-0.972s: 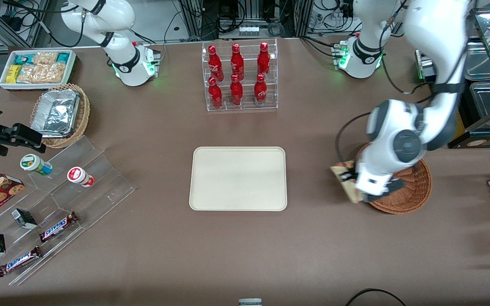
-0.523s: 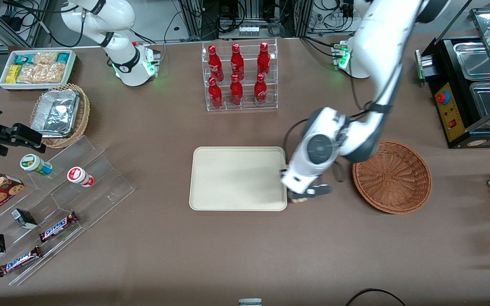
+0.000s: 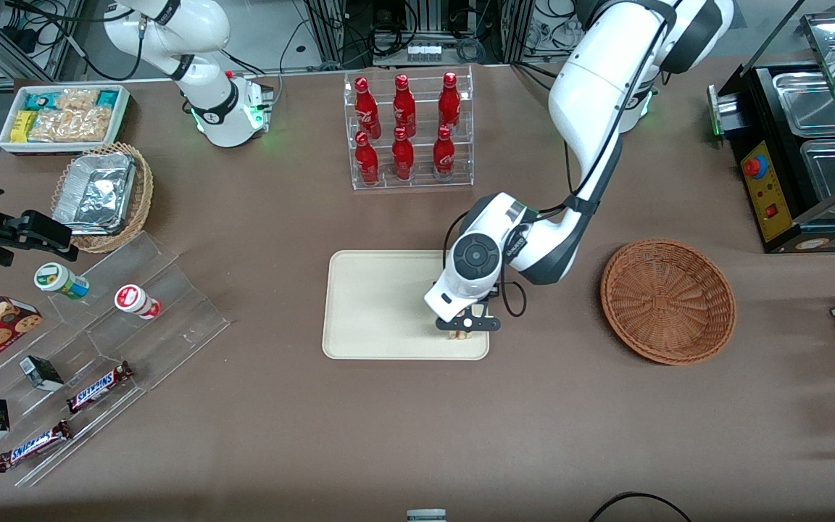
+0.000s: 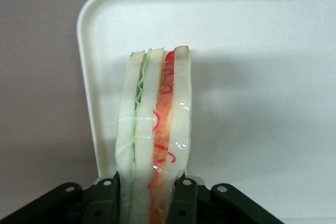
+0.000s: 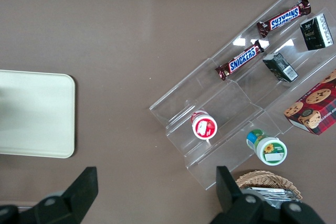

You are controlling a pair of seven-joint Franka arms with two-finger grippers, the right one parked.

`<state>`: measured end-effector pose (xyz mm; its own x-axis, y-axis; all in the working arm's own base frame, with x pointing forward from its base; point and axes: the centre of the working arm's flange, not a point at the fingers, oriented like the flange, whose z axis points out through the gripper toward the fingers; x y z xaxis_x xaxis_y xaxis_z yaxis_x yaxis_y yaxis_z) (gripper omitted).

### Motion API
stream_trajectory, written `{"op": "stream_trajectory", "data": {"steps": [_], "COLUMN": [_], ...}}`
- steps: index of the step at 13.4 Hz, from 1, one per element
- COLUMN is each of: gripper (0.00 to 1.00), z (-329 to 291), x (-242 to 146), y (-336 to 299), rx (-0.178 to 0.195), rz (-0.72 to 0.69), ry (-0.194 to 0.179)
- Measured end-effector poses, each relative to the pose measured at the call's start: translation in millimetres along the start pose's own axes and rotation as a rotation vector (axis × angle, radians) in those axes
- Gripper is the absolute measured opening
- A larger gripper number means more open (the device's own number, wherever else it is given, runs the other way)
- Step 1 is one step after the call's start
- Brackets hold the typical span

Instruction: Place sandwich from basket to tray

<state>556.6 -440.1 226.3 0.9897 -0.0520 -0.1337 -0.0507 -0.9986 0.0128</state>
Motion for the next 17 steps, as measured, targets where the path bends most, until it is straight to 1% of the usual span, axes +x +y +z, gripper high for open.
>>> {"op": "stream_trajectory", "data": {"steps": [1,2,3,4,5,7,9,10,12,15,17], "gripper": [0.37,0.37,0.41,0.41,0.49,0.70,0.93,1.00,1.00,1.00,1.00], "z": [4,8,10,10,8,-4,-38,-63,-124,-209,-247], "x": [0,0,1,2,3,10,21,25,30,36,30], "y": [3,5,6,6,6,4,-9,-23,-69,-154,-205], "rx": [0.001,0.002,0.002,0.000,-0.001,-0.010,-0.018,-0.009,0.013,0.008,0.016], "rz": [0.007,0.014,0.017,0.018,0.017,0.009,-0.027,-0.055,-0.116,-0.229,-0.291], "ry": [-0.002,-0.005,-0.005,-0.003,0.000,0.022,0.059,0.062,0.044,0.055,0.037]}}
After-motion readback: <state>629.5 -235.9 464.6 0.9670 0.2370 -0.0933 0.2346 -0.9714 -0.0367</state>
